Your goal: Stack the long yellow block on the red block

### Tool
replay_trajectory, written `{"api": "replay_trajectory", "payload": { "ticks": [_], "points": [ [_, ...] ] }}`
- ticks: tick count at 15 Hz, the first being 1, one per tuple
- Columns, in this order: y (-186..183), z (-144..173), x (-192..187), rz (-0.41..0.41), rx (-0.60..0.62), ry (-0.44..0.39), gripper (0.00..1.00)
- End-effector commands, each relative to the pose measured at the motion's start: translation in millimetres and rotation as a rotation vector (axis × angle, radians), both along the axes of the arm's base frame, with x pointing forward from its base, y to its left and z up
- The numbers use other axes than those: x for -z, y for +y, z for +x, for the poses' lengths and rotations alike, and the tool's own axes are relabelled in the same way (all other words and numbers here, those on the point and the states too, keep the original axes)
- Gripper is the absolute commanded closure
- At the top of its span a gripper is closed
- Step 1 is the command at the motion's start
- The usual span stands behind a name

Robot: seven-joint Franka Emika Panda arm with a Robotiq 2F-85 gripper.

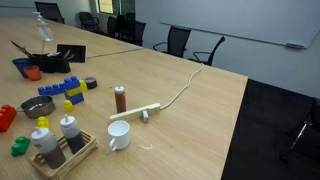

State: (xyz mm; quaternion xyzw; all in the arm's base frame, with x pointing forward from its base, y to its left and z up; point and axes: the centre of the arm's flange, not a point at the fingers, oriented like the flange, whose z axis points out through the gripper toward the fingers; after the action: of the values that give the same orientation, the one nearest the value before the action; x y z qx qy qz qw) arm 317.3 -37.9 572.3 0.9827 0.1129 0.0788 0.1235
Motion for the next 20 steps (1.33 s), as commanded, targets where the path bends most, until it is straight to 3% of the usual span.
{"api": "replay_trajectory", "payload": {
  "ticks": [1,4,11,12,13,20],
  "points": [
    [0.0,-0.1,-0.1,0.000,0.000,-0.001,0.00],
    [21.9,8.9,6.4,-0.009,-0.058,-0.027,0.00],
    [118.0,10.2,41.9,-0.042,-0.391,-0.098,0.00],
    [122.1,8.7,44.1,-0.068,-0.402,-0.117,0.00],
    [122.1,8.0,38.8,-0.040,-0.355,-0.082,0.00],
    [132.4,9.1,47.3,-0.036,-0.414,-0.091,0.00]
  ]
}}
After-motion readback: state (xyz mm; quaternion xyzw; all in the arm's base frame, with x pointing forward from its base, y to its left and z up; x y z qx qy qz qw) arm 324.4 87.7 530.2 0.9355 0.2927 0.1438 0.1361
